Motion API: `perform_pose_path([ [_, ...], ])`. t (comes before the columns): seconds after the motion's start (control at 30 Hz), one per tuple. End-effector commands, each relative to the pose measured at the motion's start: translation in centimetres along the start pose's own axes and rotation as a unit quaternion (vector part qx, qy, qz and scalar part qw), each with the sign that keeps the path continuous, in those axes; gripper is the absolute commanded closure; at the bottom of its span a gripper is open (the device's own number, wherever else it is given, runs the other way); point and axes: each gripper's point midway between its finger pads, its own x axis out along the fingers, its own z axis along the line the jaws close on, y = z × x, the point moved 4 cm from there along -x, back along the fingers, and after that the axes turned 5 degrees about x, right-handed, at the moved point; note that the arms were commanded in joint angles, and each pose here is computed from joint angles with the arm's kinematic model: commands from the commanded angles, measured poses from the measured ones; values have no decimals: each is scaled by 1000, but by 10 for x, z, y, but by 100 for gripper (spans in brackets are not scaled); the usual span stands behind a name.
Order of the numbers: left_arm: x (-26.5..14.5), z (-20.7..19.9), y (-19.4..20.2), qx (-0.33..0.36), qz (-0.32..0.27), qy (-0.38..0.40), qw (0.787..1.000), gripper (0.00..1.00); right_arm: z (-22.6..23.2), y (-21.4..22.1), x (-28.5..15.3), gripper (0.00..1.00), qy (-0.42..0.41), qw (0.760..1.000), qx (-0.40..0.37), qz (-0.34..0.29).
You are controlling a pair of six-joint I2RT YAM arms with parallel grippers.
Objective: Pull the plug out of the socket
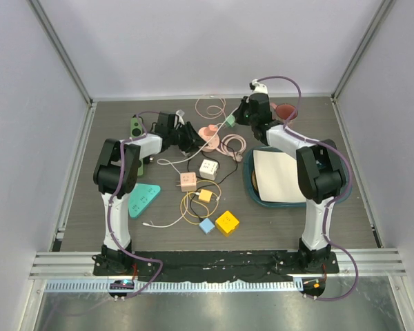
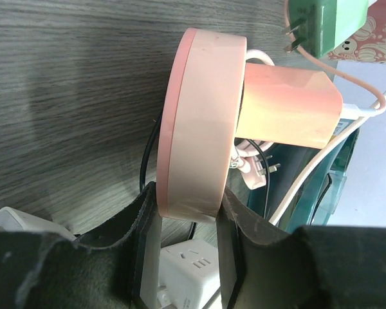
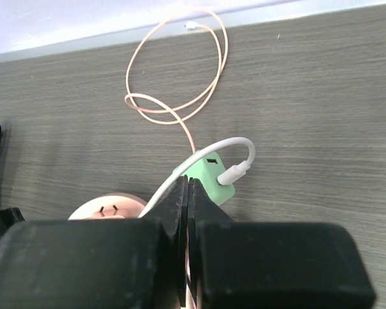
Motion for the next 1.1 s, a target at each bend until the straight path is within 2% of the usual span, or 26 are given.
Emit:
perform_pose_path([
  [0.0,-5,33,15,-3,19,-88,996,100,25,-69,-22,99,-19,996,-14,-89],
  [0.03,-5,33,15,-4,19,-89,996,100,26,-70,-20,99,-17,996,-14,-85],
  [0.13,-6,31,13,0,18,-88,996,100,11,-64,-16,72,41,997,0,-60],
  [0.17,-6,30,12,1,17,-87,996,100,9,-61,-15,59,49,997,7,-56],
  [0.27,-7,29,9,4,14,-92,996,100,0,-53,-14,47,70,996,6,-46],
  [0.4,-8,28,8,7,15,-98,995,100,5,-45,-9,41,45,999,-2,-24],
  [0.53,-9,26,4,12,13,-98,995,100,7,-39,-4,40,44,999,-7,5],
  [0.63,-9,21,-1,20,5,-92,996,100,27,-25,-4,41,-51,997,-37,37],
  [0.67,-9,19,-2,26,6,-84,996,100,36,-30,-4,40,-86,995,-44,21],
  [0.8,-5,9,-5,38,14,-49,998,100,65,-16,-20,33,-226,970,-81,39],
  [0.93,-2,0,-7,44,23,-8,999,100,69,8,-27,22,-298,946,-114,55],
  [1.07,0,-4,-7,49,41,10,998,100,71,15,-33,16,-343,925,-160,19],
])
